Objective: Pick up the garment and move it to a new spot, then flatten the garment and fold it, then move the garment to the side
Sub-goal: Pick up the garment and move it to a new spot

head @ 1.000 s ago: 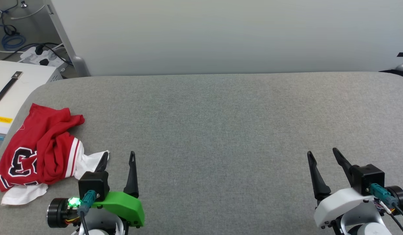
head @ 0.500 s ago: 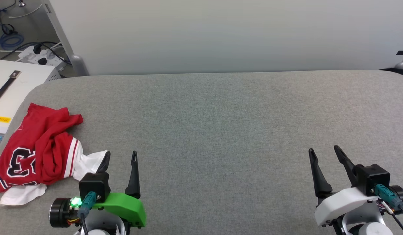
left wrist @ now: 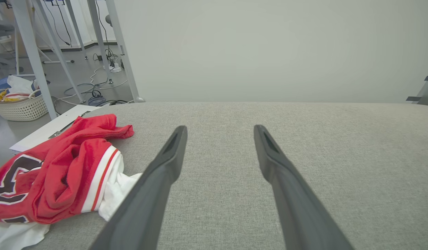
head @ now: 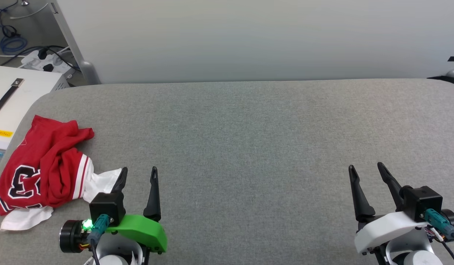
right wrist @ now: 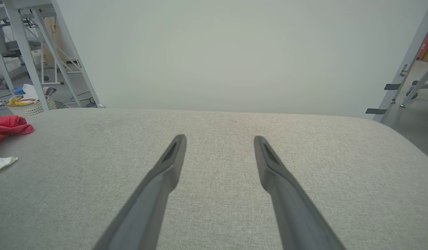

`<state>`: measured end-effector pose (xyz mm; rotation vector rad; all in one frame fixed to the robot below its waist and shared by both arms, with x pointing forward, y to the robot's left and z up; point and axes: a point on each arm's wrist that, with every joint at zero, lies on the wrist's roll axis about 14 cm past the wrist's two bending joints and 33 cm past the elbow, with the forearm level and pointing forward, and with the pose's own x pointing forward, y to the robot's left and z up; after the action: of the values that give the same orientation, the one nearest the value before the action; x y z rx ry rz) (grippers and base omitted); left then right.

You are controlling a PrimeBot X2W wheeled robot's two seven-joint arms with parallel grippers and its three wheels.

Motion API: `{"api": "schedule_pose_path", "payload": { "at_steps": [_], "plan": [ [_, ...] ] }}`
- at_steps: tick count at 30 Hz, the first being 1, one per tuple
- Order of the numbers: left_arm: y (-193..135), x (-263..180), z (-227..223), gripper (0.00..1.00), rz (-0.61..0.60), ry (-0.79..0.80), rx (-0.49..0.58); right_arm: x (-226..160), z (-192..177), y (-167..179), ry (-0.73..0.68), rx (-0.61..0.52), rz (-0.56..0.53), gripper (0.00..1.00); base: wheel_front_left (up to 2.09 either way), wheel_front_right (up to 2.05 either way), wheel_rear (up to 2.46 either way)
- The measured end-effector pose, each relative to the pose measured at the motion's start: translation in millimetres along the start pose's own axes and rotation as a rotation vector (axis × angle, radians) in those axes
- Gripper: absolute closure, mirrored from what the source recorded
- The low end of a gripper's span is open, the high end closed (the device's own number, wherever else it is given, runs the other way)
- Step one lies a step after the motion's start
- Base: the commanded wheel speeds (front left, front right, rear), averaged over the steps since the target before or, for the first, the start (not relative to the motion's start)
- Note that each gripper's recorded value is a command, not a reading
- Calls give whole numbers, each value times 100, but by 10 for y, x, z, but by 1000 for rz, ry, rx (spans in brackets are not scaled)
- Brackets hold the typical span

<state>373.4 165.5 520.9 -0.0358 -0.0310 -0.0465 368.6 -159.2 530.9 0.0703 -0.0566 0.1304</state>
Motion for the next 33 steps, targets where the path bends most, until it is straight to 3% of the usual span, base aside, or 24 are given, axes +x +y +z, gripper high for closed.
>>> {"api": "schedule_pose_path", "payload": {
  "at_steps": [14, 33],
  "plan": [
    [245, -96, 44, 0, 77, -29, -23, 168, 20, 355, -12, 8, 110, 0, 0, 0, 0],
    [936, -623, 96, 0, 315, -67, -43, 460, 92, 1355, -36, 15, 412, 0, 0, 0, 0]
  ]
}}
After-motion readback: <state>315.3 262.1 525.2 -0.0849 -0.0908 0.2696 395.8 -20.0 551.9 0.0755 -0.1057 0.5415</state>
